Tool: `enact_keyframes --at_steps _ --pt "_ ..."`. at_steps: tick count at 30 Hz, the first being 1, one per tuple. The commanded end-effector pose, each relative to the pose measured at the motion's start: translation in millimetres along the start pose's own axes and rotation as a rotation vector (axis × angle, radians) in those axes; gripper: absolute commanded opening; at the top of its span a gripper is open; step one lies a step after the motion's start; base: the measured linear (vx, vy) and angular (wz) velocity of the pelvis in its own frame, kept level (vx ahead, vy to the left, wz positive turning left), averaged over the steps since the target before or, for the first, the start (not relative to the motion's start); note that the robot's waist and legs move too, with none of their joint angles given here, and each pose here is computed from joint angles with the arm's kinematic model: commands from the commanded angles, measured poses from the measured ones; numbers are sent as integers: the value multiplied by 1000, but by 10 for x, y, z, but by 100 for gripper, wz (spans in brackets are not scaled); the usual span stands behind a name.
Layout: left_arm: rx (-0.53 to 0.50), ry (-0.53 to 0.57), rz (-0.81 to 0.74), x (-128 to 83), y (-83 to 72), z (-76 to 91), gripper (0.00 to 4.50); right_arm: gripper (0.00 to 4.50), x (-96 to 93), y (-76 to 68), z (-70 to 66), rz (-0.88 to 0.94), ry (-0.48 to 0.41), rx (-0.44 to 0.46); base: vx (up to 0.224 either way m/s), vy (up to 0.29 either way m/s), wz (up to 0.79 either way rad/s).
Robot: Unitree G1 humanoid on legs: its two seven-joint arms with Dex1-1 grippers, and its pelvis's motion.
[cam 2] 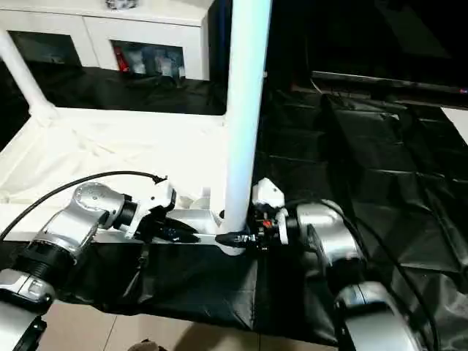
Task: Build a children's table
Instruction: Rotate leg to tighten
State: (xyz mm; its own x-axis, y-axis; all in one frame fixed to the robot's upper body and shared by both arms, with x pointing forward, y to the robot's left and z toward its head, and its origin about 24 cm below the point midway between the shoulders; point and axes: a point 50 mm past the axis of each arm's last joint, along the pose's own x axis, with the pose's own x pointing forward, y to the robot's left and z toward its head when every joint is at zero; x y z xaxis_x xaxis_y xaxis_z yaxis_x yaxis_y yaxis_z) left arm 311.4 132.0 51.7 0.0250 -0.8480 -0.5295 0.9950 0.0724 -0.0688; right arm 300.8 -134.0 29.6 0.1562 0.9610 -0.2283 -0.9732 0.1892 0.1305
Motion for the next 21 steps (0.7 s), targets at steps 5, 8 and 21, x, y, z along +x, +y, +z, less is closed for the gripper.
enact_keyframes --at_steps 5,8,21 --pt "-60 -28 281 198 193 117 0 249 312 -51 -135 -331 -29 65 0 0 0" --pt "-68 -25 343 317 218 190 0 249 455 -67 -178 -471 7 68 0 0 0" --pt "-58 -93 316 634 82 351 0 319 761 -151 40 -689 -152 204 0 0 0"
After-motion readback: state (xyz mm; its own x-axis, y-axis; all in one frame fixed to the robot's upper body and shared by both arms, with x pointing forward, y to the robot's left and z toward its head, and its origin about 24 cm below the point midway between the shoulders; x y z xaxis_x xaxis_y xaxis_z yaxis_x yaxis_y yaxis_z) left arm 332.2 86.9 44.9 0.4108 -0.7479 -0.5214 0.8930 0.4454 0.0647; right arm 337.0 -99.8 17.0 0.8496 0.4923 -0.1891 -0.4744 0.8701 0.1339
